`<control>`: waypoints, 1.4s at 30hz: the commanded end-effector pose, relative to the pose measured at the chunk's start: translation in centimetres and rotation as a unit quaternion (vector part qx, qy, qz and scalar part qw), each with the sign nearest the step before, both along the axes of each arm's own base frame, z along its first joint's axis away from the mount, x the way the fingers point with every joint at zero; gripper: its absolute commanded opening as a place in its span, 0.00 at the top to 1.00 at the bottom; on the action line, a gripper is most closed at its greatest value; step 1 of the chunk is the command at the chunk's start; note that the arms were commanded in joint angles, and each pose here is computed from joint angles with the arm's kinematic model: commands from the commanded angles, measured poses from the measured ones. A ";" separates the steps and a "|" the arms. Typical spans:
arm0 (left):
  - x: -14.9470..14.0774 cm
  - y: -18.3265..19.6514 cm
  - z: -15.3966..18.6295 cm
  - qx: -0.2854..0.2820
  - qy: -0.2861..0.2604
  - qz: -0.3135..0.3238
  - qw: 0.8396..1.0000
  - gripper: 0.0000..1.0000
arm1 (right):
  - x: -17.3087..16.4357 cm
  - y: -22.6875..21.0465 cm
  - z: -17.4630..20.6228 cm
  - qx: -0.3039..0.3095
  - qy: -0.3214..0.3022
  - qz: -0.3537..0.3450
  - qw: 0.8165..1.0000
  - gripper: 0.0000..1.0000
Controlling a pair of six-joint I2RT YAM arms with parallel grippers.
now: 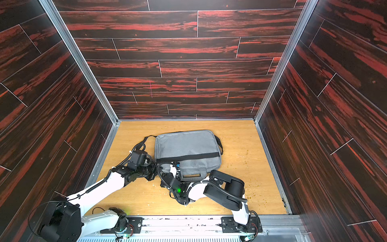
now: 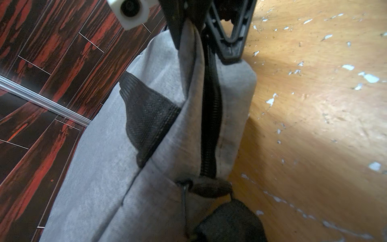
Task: Open the zippered laptop bag and take out the laptop
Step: Unzip the zipper on the zippered laptop bag.
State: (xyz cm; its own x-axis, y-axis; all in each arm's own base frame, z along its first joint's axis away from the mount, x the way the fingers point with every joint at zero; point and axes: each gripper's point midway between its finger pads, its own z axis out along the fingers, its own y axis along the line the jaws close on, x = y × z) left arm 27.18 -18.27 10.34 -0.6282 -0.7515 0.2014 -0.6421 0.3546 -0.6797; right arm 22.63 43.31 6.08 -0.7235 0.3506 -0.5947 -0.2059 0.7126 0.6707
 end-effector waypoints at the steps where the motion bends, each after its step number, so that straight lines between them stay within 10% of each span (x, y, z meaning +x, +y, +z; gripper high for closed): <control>1: 0.2 -1.0 2.0 -0.022 -0.027 -0.022 0.999 1.00 | -0.4 0.3 2.0 0.033 -0.005 0.002 0.999 0.84; 42: 1.0 -0.8 2.1 -0.019 -0.034 -0.035 0.999 1.00 | -2.6 -2.1 1.7 0.016 0.032 0.004 0.999 0.90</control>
